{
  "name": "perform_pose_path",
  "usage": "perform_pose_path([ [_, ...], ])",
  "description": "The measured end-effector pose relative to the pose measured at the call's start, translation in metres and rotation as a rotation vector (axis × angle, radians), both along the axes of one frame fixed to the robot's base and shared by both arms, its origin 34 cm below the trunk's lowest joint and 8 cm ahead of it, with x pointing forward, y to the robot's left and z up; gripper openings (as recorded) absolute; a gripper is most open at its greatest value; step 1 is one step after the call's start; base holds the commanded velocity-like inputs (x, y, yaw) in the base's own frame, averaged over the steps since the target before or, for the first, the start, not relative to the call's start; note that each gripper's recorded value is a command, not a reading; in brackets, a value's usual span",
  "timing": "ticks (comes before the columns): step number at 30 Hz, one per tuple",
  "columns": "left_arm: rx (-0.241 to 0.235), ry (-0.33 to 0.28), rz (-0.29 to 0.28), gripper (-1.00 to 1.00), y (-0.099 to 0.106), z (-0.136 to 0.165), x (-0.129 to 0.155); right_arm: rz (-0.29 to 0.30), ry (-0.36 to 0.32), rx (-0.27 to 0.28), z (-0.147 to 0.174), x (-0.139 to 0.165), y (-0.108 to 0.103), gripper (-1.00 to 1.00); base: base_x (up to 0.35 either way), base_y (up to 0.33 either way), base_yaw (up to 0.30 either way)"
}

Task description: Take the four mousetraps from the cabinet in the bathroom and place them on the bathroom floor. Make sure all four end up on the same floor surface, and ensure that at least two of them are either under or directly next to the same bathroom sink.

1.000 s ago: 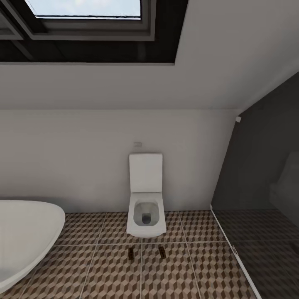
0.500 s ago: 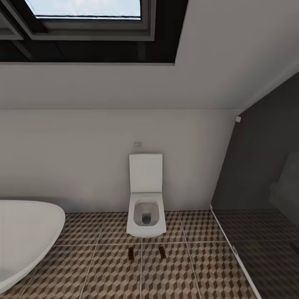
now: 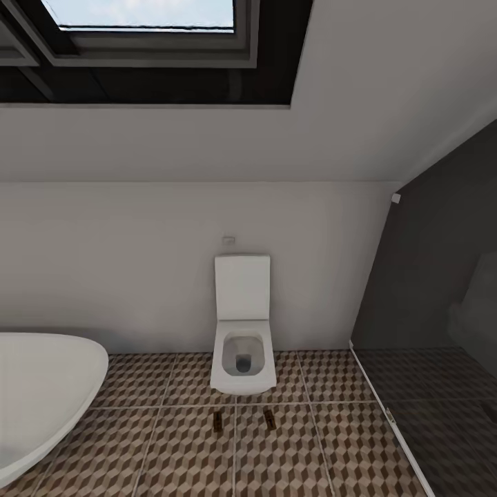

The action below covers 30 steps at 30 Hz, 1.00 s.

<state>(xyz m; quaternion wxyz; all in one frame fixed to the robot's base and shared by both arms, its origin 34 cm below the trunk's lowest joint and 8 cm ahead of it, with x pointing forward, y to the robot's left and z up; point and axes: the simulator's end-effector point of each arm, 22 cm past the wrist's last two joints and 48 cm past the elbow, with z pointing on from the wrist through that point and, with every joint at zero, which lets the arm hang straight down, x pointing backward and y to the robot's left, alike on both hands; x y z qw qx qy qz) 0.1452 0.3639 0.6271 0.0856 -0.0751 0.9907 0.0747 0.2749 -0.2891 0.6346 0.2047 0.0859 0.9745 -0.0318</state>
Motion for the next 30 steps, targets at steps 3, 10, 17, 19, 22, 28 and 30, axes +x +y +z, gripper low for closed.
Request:
perform_pose_path([
  [3,-0.006,-0.002,-0.002,1.00,-0.002,0.000,0.000,0.011,0.025,0.020,-0.003,-0.020,0.004,1.00,0.000,0.000,0.000],
  [10,-0.011,-0.004,-0.001,1.00,-0.004,0.000,0.000,0.011,0.072,0.022,-0.007,-0.055,0.005,1.00,0.000,0.000,0.000],
  [17,-0.007,-0.005,0.002,1.00,-0.003,0.000,0.001,-0.014,0.095,-0.022,-0.008,-0.064,-0.005,1.00,0.000,0.000,0.000],
  [19,-0.006,-0.006,0.003,1.00,-0.003,0.000,0.001,-0.019,0.098,-0.035,-0.008,-0.065,-0.008,1.00,0.000,0.000,0.000],
  [22,-0.007,-0.006,0.003,1.00,-0.003,0.000,0.001,-0.026,0.099,-0.051,-0.007,-0.065,-0.012,1.00,0.000,0.000,0.000],
  [28,-0.018,-0.008,0.003,1.00,-0.012,-0.001,0.002,-0.032,0.094,-0.060,-0.007,-0.064,-0.014,1.00,0.000,0.000,0.000],
  [30,-0.025,-0.008,0.003,1.00,-0.017,-0.002,0.002,-0.034,0.092,-0.059,-0.006,-0.063,-0.014,1.00,0.000,0.000,0.000],
])
